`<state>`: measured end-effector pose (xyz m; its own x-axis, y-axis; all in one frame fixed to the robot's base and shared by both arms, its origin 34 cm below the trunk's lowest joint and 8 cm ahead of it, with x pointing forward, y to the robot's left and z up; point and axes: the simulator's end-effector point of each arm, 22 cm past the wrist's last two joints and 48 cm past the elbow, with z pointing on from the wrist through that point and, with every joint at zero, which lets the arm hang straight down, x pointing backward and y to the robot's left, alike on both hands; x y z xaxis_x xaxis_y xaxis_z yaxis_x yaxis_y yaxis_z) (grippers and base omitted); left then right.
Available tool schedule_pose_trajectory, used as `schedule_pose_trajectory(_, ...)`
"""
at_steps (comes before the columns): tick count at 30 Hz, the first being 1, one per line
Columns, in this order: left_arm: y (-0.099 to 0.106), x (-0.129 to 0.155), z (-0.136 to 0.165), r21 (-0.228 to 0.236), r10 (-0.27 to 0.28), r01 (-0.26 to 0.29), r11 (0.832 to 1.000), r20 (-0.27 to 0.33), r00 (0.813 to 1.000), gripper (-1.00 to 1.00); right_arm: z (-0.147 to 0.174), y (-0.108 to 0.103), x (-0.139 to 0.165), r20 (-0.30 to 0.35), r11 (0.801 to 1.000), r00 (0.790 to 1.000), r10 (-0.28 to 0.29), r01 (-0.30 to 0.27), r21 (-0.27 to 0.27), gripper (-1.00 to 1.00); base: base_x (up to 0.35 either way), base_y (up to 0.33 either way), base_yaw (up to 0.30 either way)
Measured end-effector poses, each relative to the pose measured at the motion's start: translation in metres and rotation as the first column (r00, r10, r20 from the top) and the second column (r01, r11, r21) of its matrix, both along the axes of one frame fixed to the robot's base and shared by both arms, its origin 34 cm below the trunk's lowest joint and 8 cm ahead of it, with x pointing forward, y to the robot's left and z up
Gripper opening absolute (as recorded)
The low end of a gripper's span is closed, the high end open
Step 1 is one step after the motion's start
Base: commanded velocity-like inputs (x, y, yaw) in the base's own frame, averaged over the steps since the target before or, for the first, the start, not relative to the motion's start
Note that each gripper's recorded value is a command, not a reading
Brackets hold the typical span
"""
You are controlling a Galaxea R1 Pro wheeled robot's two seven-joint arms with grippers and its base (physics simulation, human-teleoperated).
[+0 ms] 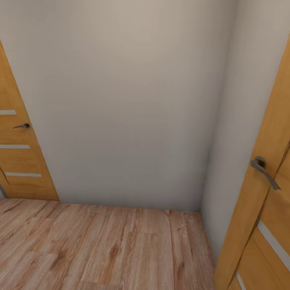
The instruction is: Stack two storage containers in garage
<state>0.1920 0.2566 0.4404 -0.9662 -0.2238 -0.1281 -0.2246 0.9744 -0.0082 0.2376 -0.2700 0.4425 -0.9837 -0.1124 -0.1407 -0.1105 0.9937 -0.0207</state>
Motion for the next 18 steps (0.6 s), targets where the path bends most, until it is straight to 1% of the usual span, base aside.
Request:
schedule_pose_trajectory(9, 0.0, -0.0001, 0.0, 0.0, 0.0, 0.0, 1.0, -0.001, 1.0, 1.0, 0.0, 0.0026, 0.0004, 0.001, 1.0, 1.0, 0.002, -0.002, 0.003, 1.0, 0.282, 0.0, 0.0)
schedule_pose_trajectory(18, 0.0, -0.0002, -0.0001, 0.0, 0.001, -0.001, 1.0, -0.001, 1.0, 1.0, 0.0, 0.0032, 0.0006, 0.001, 1.0, 1.0, 0.004, -0.004, 0.004, 1.0, 0.254, 0.0, 0.0)
